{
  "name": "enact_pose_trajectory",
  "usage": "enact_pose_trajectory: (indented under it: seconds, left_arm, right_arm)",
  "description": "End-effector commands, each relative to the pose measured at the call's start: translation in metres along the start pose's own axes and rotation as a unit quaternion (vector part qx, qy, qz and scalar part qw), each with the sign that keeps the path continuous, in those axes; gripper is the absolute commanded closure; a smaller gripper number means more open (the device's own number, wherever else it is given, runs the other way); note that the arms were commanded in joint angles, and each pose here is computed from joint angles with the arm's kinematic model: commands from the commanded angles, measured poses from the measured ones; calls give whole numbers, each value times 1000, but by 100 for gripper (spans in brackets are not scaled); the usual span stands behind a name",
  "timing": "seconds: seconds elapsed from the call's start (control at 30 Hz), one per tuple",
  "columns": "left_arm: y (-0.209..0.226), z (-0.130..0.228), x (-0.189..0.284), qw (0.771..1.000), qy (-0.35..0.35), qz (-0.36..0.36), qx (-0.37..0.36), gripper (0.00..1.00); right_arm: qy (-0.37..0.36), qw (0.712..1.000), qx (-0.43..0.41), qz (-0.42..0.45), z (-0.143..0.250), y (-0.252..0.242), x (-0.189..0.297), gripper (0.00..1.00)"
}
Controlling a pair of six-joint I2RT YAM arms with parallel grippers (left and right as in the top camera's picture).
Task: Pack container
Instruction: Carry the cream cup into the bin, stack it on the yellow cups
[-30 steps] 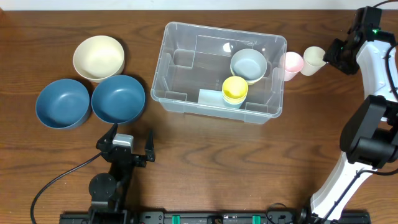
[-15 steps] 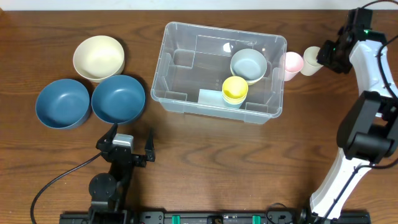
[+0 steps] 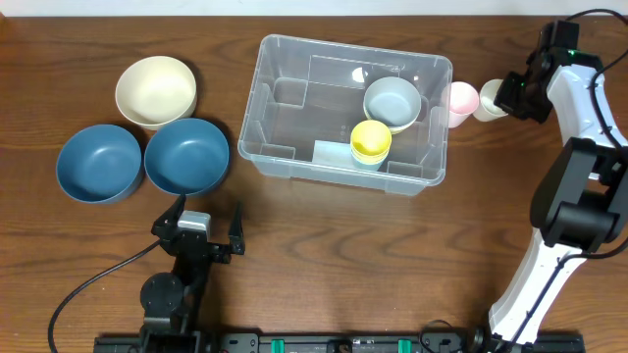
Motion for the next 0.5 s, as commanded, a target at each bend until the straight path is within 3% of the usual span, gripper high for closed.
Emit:
enact_pose_trajectory:
  seconds: [0.0,0.27,0.47]
  left_arm:
    - [0,13,-1,1000,23,5,-2,2]
    - [0,13,-1,1000,23,5,-2,2]
    - [0,13,-1,1000,23,5,-2,2]
  right_arm:
    - [-23,1000,-4,0,-5,-5,32,99]
    - [-117,993,-1,-27,3,-1,156,99]
    - [-158,980,64,-103,40,49,231,99]
Point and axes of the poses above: each gripper's point midway between its finger pads, its own x axis back along the fingers, its own y axis along the line the jaws close on, z = x × y, the point moved 5 cm from there along x, back along the fingers, and after that the axes turned 5 degrees about x, right-handed, at the moved point
